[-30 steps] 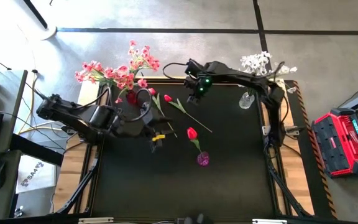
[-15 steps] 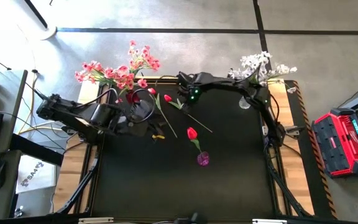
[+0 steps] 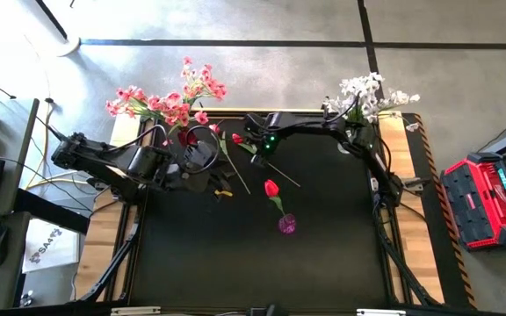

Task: Sort flowers into vase by color
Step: Put the right red tulip into the purple flower vase

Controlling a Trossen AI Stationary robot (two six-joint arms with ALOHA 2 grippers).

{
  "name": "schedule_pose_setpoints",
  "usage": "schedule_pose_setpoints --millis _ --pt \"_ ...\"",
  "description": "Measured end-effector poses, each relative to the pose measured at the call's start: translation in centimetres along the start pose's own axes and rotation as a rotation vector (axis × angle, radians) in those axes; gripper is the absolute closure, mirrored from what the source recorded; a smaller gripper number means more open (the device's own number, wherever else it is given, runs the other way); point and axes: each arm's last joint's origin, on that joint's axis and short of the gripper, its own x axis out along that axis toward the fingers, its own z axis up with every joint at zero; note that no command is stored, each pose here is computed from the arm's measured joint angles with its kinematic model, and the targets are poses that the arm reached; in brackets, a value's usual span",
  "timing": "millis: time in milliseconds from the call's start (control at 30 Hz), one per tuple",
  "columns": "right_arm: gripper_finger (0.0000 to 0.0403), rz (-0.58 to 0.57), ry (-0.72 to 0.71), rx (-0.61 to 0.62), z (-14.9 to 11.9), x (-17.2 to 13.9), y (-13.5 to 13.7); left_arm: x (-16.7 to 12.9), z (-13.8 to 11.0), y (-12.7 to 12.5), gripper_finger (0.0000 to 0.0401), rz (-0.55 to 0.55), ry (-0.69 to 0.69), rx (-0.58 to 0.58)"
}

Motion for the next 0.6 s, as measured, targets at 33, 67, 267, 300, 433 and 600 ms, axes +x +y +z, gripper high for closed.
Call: schedule_pose_setpoints --millis 33,67,267,300,433,600 --pt "0.0294 -0.002 -0.012 0.007 0.1 0.1 0.0 0.0 0.0 0.0 0.0176 0.000 0.000 -0.001" --pt "0.0294 -0.001 -0.028 0.020 0.2 0.2 -0.1 0.0 0.0 0.0 0.0176 0.000 0.000 -0.001" --pt "0.0300 0.009 -0.040 0.097 -0.4 1.5 -0.3 0.0 0.0 0.0 0.0176 0.000 0.000 0.009" --pt "0.0304 0.010 -0.036 0.100 -0.6 1.7 -0.3 0.0 0.0 0.0 0.0176 0.000 0.001 0.009" --pt "0.0327 0.004 -0.013 0.100 -1.4 2.5 -0.4 0.0 0.0 0.0 0.0176 0.000 0.000 0.024" --pt "0.0391 0.009 -0.006 0.101 -1.6 2.4 -0.3 0.1 0.1 0.1 0.0176 0.004 -0.001 0.038"
